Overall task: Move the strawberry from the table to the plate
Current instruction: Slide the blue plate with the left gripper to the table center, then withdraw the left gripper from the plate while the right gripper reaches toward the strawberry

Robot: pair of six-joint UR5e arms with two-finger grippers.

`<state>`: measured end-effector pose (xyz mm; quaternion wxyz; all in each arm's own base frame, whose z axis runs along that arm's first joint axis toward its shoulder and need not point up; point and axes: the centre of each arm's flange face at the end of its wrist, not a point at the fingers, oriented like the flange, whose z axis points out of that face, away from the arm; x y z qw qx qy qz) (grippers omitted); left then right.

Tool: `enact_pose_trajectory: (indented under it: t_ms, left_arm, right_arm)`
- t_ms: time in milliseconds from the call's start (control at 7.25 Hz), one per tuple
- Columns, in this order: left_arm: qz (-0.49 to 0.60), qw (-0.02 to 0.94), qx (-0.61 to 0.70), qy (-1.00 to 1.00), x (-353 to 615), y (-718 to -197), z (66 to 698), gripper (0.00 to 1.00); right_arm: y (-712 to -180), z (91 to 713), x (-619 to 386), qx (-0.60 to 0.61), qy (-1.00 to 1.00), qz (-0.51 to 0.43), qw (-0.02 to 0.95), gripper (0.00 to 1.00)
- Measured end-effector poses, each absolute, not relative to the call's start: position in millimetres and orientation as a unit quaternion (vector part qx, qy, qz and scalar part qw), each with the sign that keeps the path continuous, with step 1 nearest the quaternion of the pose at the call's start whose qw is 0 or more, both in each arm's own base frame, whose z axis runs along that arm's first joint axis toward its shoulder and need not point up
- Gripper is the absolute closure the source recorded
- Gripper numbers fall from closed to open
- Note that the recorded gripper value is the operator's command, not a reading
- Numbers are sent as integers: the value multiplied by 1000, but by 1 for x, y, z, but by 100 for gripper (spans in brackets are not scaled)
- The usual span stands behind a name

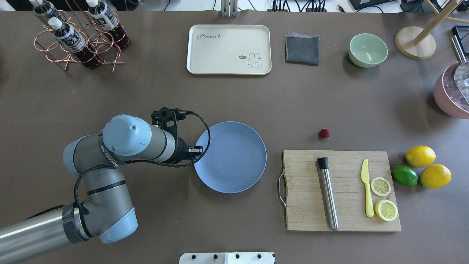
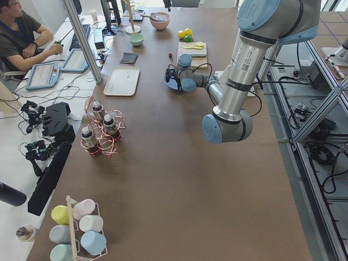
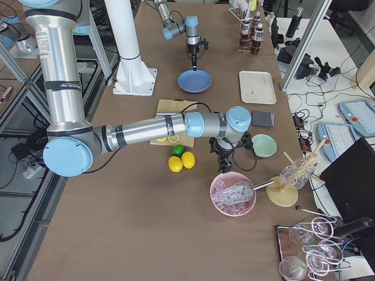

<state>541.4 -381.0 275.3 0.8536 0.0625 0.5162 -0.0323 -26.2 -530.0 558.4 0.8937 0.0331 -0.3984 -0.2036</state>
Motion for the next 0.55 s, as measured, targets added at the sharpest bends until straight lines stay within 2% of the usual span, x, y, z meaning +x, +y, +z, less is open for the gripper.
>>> enact_pose_trajectory:
  t_ms: [276,552]
  left_arm:
    - [-34,852,68,518,545,-376,270,17]
    - [-45,852,72,517,526,-392,263,17]
  right_arm:
    - [-534,550,-42,37,-407,-209,889,0]
    - [-542,522,-77,40,-419,-182,889,0]
